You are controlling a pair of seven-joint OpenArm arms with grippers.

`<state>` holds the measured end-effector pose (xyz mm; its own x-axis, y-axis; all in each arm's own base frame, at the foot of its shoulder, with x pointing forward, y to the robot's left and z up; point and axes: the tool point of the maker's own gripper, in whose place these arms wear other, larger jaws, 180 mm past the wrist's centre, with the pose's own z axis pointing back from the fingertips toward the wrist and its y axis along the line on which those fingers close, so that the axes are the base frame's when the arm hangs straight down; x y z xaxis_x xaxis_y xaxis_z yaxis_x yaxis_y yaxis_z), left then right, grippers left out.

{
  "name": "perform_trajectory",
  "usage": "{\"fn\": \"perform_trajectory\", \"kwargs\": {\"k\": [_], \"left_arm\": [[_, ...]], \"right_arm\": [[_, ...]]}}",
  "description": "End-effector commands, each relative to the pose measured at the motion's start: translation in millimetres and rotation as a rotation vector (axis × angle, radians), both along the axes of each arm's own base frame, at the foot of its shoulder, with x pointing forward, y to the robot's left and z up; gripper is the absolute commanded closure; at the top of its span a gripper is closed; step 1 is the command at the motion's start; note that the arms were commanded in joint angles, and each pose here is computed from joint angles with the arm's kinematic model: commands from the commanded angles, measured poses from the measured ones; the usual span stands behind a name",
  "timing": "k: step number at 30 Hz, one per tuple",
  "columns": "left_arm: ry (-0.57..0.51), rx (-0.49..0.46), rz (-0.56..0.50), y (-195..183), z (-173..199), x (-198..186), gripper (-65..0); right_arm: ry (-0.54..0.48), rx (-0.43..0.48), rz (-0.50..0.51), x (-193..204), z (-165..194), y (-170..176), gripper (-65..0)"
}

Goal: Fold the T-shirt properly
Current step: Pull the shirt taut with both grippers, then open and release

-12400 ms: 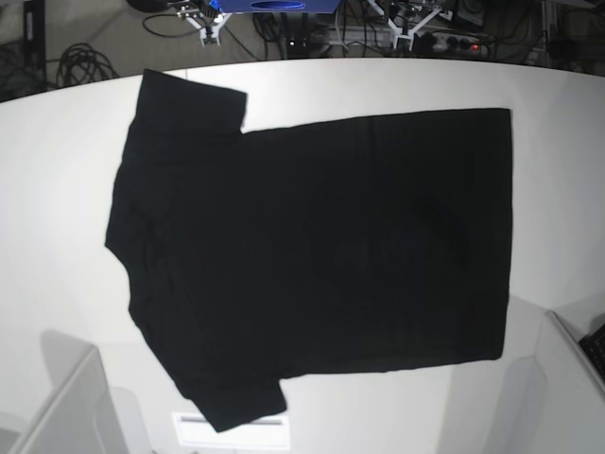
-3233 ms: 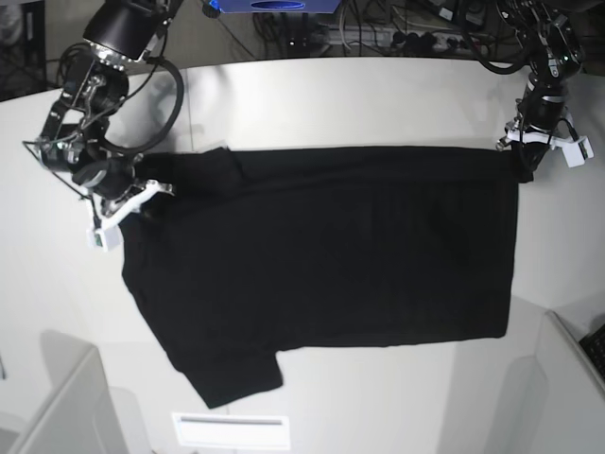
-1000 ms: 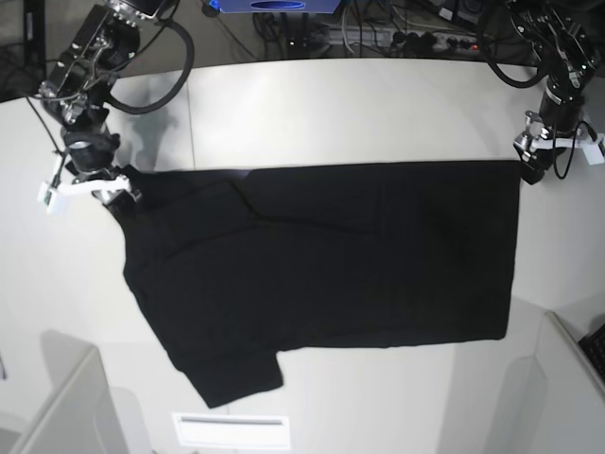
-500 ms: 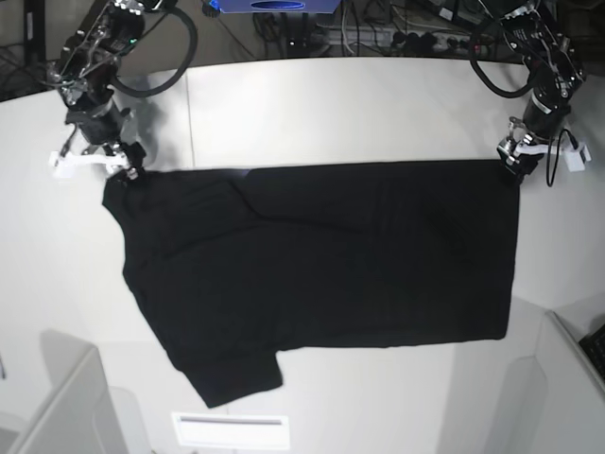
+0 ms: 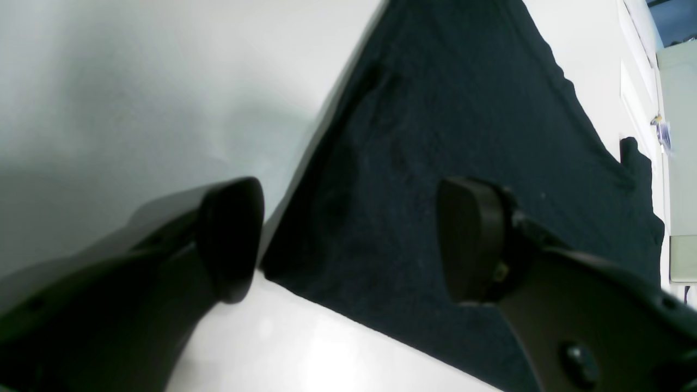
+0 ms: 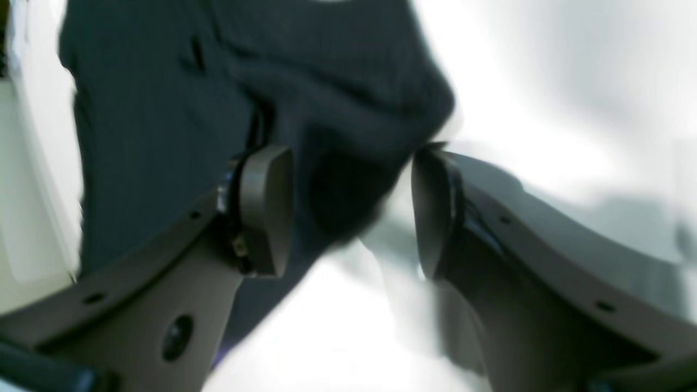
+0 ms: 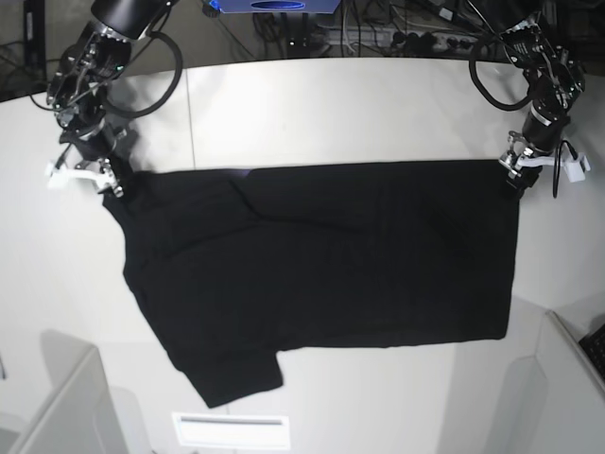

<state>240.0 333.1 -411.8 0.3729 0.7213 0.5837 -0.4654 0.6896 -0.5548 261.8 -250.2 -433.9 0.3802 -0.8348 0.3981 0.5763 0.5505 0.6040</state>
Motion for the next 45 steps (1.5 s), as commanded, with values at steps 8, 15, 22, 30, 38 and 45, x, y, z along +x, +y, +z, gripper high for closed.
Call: {"fn": "perform_trajectory", "kwargs": {"k": [8,15,22,30,38,45], "left_arm": [[0.015,0.007,-0.011,2,1,-1,-20.7],[0.017,0.007,-0.011,2,0,-2,-4.8],[0.03,0.032,-0.039,7,3,-1,0.0],[0.074,0.091,-0.107,10,5,-10,0.0],[0.111,0.145,-0.153,6,11,-35,0.0],[0.149,0.193,-0.194,1,18,-61,0.0]], "right_arm": [[0.073,-0.013,0.064,-3,-18,2,-32.6],[0.068,-0.025,0.067,-1,-21,4,-19.1],[0.067,-0.022,0.057,-2,-21,2,0.0],[0.078,-0.06,0.068,-25,-16,-1,0.0],[0.115,-0.122,0.088,-66,-8,-6,0.0],[0.069,-0.04,0.077,-90,8,4,0.0]]}}
